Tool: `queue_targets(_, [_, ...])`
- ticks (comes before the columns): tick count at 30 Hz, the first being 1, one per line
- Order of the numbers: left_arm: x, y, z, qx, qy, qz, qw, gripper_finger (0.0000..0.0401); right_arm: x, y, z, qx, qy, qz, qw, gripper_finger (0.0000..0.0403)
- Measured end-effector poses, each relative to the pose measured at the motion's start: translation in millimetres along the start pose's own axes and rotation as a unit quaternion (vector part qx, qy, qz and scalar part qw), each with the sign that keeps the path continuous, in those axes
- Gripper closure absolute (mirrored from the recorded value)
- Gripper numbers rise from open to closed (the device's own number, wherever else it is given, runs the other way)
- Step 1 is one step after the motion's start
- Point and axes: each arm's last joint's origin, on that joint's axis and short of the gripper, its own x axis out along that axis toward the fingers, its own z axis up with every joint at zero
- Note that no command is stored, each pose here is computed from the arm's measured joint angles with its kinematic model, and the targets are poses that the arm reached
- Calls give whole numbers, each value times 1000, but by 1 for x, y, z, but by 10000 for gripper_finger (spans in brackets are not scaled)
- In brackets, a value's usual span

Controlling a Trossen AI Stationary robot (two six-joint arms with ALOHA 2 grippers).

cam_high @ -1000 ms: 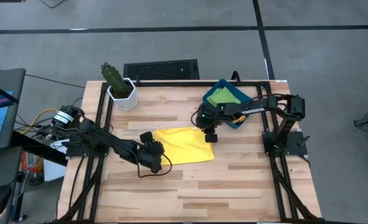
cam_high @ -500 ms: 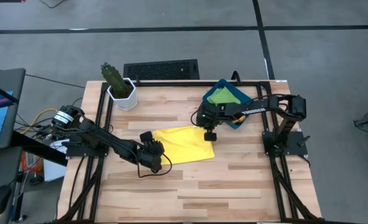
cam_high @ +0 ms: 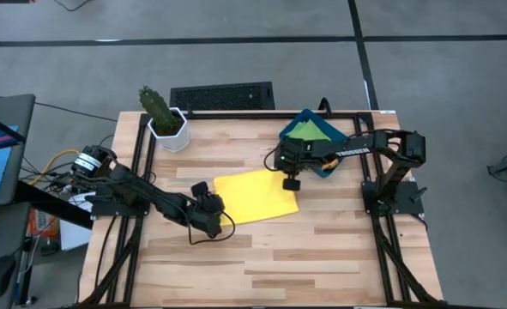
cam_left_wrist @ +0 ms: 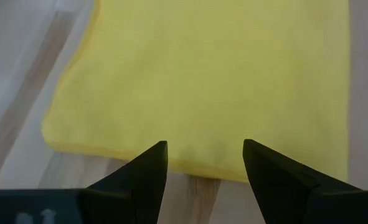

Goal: Fold microfiber towels
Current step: Fold the yellow microfiber towel

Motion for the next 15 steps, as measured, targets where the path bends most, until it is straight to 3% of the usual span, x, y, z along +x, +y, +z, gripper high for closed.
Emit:
queue_targets(5, [2, 1, -4, -10, 5, 0, 1000, 198, 0, -4, -2, 28, 8, -8, 1000, 354])
queue_targets(15, [2, 1, -4, -11, 3, 0, 1000, 198, -1, -15, -14, 65, 53, -9, 996, 347])
